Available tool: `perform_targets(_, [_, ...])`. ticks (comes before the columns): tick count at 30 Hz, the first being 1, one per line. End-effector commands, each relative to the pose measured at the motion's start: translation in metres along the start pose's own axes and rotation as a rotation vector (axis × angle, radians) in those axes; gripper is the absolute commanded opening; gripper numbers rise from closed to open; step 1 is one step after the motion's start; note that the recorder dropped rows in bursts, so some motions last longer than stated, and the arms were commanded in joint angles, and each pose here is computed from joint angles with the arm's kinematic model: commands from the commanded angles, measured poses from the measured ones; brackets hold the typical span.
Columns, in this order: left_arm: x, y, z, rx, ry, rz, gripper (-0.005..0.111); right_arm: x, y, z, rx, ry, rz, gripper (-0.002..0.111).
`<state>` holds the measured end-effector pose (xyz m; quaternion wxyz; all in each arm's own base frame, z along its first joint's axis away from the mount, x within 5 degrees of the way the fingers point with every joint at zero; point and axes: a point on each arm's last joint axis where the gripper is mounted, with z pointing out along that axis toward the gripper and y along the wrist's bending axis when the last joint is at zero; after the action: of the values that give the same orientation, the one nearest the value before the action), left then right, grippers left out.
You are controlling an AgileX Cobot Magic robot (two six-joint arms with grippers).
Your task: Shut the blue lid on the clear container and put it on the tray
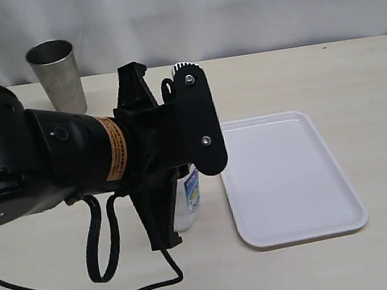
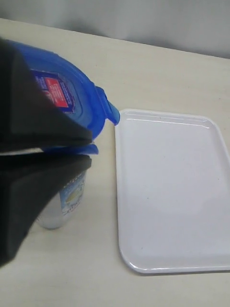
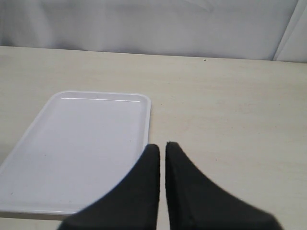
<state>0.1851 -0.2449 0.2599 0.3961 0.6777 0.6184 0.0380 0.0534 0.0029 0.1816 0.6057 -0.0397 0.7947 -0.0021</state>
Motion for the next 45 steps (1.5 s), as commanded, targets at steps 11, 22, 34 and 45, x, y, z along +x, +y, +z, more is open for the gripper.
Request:
perform_targets(11, [-0.001, 0.005, -0.017, -0.024, -0.017, -0.034, 0.0, -0.001, 0.0, 0.0, -0.002, -0.016, 0.0, 0.005])
perform_targets(22, [0.0, 0.002, -0.017, 0.005, -0.001, -0.086, 0.0, -0.001, 0.0, 0.0, -0.002, -0.016, 0.0, 0.005])
perform_targets(34, [-0.002, 0.0, -0.008, 0.009, -0.02, -0.089, 0.0, -0.001, 0.0, 0.0, -0.002, -0.016, 0.0, 0.005])
perform_targets(45, [0.001, -0.001, -0.008, 0.019, 0.012, -0.094, 0.0, -0.001, 0.0, 0.0, -0.002, -0.016, 0.0, 0.005])
